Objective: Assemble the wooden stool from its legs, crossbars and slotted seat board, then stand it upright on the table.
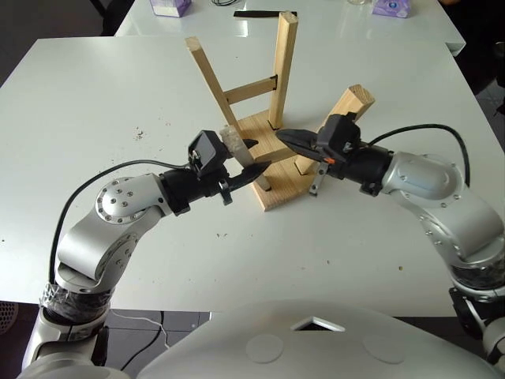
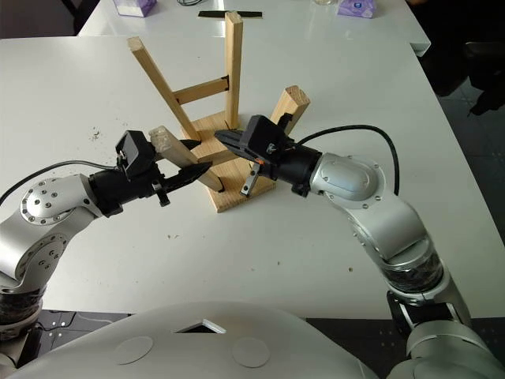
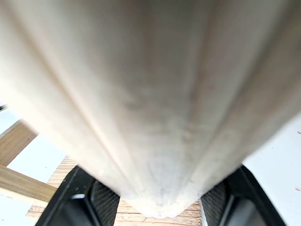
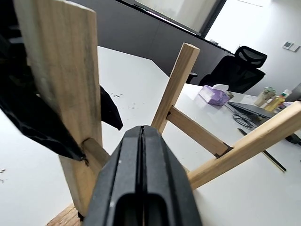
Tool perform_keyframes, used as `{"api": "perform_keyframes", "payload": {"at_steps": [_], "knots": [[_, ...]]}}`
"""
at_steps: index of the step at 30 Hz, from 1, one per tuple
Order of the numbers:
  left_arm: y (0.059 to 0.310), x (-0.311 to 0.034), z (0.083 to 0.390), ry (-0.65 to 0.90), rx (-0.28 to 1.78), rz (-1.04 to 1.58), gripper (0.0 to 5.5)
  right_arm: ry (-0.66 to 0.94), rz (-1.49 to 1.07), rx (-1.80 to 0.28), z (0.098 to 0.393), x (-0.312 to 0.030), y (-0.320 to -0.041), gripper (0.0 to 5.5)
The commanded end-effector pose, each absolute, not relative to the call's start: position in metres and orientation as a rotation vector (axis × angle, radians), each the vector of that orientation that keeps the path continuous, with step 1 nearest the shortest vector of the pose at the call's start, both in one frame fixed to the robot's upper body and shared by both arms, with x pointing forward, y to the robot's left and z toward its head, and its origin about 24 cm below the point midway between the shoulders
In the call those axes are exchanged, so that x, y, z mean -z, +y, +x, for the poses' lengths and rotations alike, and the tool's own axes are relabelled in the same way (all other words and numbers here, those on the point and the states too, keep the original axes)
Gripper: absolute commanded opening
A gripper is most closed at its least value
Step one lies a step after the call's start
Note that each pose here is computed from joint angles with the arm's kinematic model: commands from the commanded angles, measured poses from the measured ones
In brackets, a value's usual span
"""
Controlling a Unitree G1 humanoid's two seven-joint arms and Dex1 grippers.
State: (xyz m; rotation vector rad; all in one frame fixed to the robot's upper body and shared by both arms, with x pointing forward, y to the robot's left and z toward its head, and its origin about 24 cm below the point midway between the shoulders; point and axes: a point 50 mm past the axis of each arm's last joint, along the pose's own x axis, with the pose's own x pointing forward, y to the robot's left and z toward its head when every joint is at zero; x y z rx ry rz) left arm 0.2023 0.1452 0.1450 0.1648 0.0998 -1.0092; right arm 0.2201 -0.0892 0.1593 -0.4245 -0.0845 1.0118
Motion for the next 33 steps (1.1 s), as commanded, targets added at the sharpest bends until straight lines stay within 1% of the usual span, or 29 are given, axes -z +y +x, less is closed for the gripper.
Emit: {"api": "perform_keyframes", "payload": {"at_steps": [1, 4, 6, 10, 13, 15, 16, 20, 24, 26, 28, 29, 31, 33], "knots": [[0.151, -0.123, 0.201, 0.273, 1.001, 0.149, 2.05, -0.045, -0.475, -1.029, 0.215, -0.140, -0.080, 0.00], [0.153, -0.124, 0.201, 0.280, 1.003, 0.157, 2.05, 0.045, -0.572, -1.072, 0.208, -0.119, -0.085, 0.00], [0.154, -0.125, 0.199, 0.284, 1.009, 0.162, 2.05, 0.045, -0.598, -1.079, 0.211, -0.120, -0.085, 0.00], [0.153, -0.125, 0.197, 0.292, 1.032, 0.167, 2.05, -0.017, -0.572, -1.066, 0.216, -0.134, -0.079, 0.00], [0.155, -0.124, 0.195, 0.307, 1.042, 0.166, 2.05, -0.116, -0.433, -1.022, 0.220, -0.157, -0.074, 0.00], [0.156, -0.123, 0.194, 0.317, 1.055, 0.165, 2.05, -0.132, -0.410, -1.004, 0.222, -0.162, -0.073, 0.00], [0.156, -0.123, 0.193, 0.321, 1.063, 0.166, 2.05, -0.123, -0.416, -1.001, 0.221, -0.160, -0.074, 0.00], [0.162, -0.123, 0.197, 0.344, 1.088, 0.183, 2.05, -0.003, -0.554, -1.058, 0.212, -0.130, -0.084, 0.00], [0.170, -0.123, 0.200, 0.364, 1.085, 0.198, 2.05, 0.013, -0.591, -1.087, 0.209, -0.126, -0.089, 0.00], [0.171, -0.121, 0.200, 0.371, 1.092, 0.201, 2.05, -0.060, -0.496, -1.070, 0.214, -0.144, -0.086, 0.00], [0.172, -0.119, 0.200, 0.375, 1.104, 0.199, 2.05, -0.175, -0.289, -1.059, 0.219, -0.176, -0.085, 0.00], [0.172, -0.119, 0.200, 0.378, 1.108, 0.203, 2.05, -0.224, -0.166, -1.038, 0.225, -0.195, -0.091, 0.00], [0.174, -0.118, 0.200, 0.380, 1.117, 0.211, 2.05, -0.292, 0.011, -0.995, 0.238, -0.227, -0.109, 0.00], [0.177, -0.117, 0.202, 0.374, 1.121, 0.211, 2.05, -0.337, 0.115, -0.908, 0.253, -0.249, -0.137, 0.00]]}}
